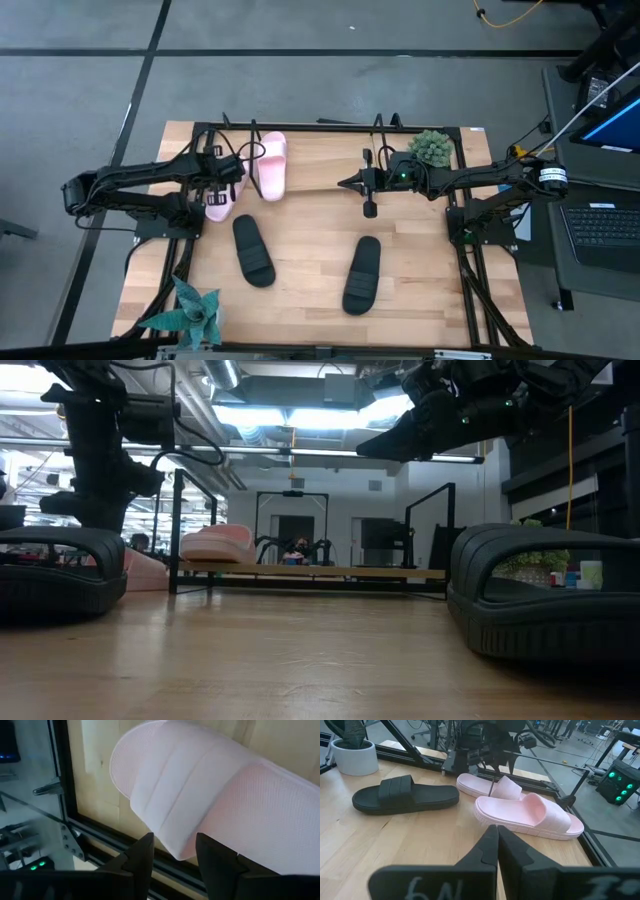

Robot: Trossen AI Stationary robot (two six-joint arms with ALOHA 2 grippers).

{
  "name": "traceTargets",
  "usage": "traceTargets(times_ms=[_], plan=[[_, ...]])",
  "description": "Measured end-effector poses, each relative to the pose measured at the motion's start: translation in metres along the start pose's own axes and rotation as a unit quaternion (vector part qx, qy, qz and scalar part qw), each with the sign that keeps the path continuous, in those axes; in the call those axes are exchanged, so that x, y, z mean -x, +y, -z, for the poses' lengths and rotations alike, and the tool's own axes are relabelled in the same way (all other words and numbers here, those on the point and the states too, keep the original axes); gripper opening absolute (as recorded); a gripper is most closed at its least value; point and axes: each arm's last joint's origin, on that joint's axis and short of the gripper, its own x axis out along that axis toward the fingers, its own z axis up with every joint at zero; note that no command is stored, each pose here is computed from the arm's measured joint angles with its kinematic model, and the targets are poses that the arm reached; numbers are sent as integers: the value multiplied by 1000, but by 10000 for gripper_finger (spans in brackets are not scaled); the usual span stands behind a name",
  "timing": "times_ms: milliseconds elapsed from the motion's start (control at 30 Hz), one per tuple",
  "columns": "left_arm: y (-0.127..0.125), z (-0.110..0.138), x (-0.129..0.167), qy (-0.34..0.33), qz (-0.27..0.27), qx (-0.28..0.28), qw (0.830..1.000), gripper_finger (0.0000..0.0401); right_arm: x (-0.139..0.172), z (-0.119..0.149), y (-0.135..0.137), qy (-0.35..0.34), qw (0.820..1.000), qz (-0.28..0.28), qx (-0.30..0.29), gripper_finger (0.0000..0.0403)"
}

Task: Pick and place slides into the shelf
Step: Put the pink slide on the shelf

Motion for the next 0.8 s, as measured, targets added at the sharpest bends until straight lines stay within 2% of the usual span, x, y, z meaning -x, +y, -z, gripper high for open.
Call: traceTargets(times_ms=[167,667,800], plan=[[-1,-2,0,-14,22,2,1000,139,0,0,0,0,1000,0,0,7],[0,-4,0,-24,19,8,1000,139,0,0,0,1,1000,0,0,7],[-8,2,-9,-10,24,0,1000,139,0,0,0,1,1000,0,0,7]])
